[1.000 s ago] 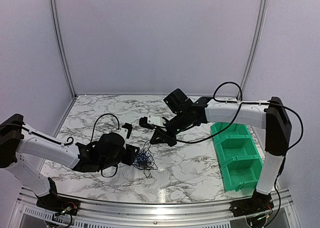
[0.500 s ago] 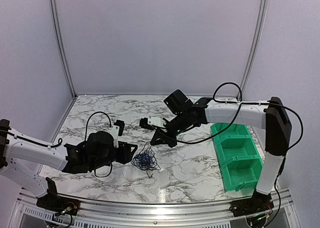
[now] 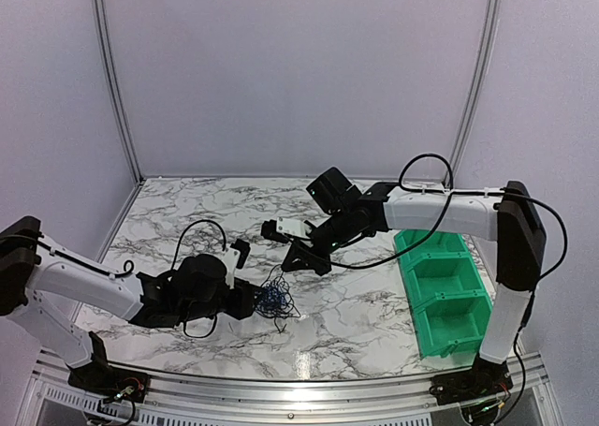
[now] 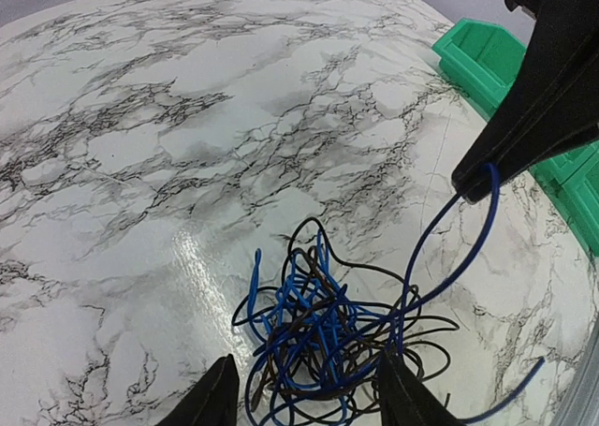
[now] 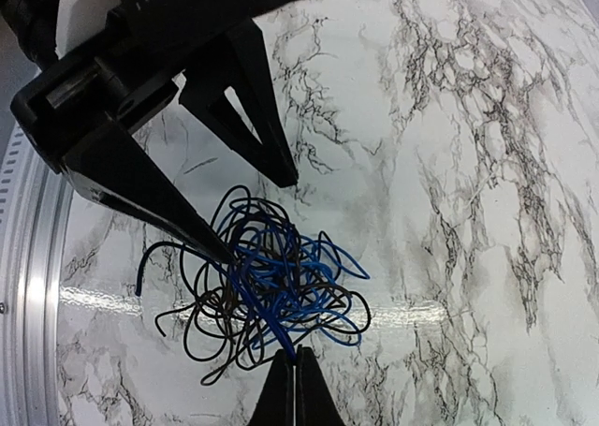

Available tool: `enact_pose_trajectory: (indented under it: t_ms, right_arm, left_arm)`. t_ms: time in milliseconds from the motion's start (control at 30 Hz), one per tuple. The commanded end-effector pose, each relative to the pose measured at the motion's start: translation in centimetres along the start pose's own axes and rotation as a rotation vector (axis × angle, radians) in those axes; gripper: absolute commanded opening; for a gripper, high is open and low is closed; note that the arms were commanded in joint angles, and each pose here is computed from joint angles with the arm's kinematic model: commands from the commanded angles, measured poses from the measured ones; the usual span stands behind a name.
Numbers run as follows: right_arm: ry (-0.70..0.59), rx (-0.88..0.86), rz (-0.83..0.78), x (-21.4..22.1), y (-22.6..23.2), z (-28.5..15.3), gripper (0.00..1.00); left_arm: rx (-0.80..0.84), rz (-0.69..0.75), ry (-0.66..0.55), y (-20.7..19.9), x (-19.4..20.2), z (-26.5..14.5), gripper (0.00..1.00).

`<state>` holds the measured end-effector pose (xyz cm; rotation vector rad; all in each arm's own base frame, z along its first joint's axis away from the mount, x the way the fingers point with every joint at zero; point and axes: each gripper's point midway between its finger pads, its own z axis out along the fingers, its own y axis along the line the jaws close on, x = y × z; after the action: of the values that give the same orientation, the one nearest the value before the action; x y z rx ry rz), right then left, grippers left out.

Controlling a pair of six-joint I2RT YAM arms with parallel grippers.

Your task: Untangle the cables

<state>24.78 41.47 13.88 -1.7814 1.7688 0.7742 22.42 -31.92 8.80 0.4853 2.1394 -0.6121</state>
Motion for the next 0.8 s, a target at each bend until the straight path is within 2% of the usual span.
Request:
enact_pose_trajectory:
  t_ms: [0, 67, 200, 267, 467, 600, 767]
  right_arm:
    - [-0.031, -0.017, -0.013, -1.4, 0.3, -0.2, 0.0]
    - [-0.041, -0.043, -0.022, -1.8, 0.7, -0.5, 0.0]
    - [-0.112, -0.063, -0.074, -4.8, 1.9, -3.4, 0.0]
    - [-0.157, -0.06, -0.105, -6.6, 2.4, -5.2, 0.0]
    - [-0.303, -0.085, -0.203, -12.4, 4.3, -10.9, 0.0]
    - [-0.362, -0.141, -0.25, -14.6, 6.4, -14.2, 0.0]
    - [-0.467, -0.061, -0.343, -17.4, 7.3, -19.9, 0.0]
  left_arm:
    - [0.005, -0.003, -0.053, -1.0, -1.7, 1.2, 0.52]
    - [-0.009, -0.01, -0.052, -1.0, -1.5, 2.2, 0.48]
    - [-0.05, -0.072, -0.141, -0.1, -1.9, 2.9, 0.2]
    - [-0.072, -0.1, -0.186, 0.6, -2.1, 3.0, 0.14]
    - [-0.107, -0.076, -0.139, 1.0, -0.3, 5.0, 0.11]
    - [-0.11, -0.067, -0.113, 1.1, 0.7, 5.6, 0.11]
    - [-0.134, -0.057, -0.103, 1.8, 1.5, 5.7, 0.11]
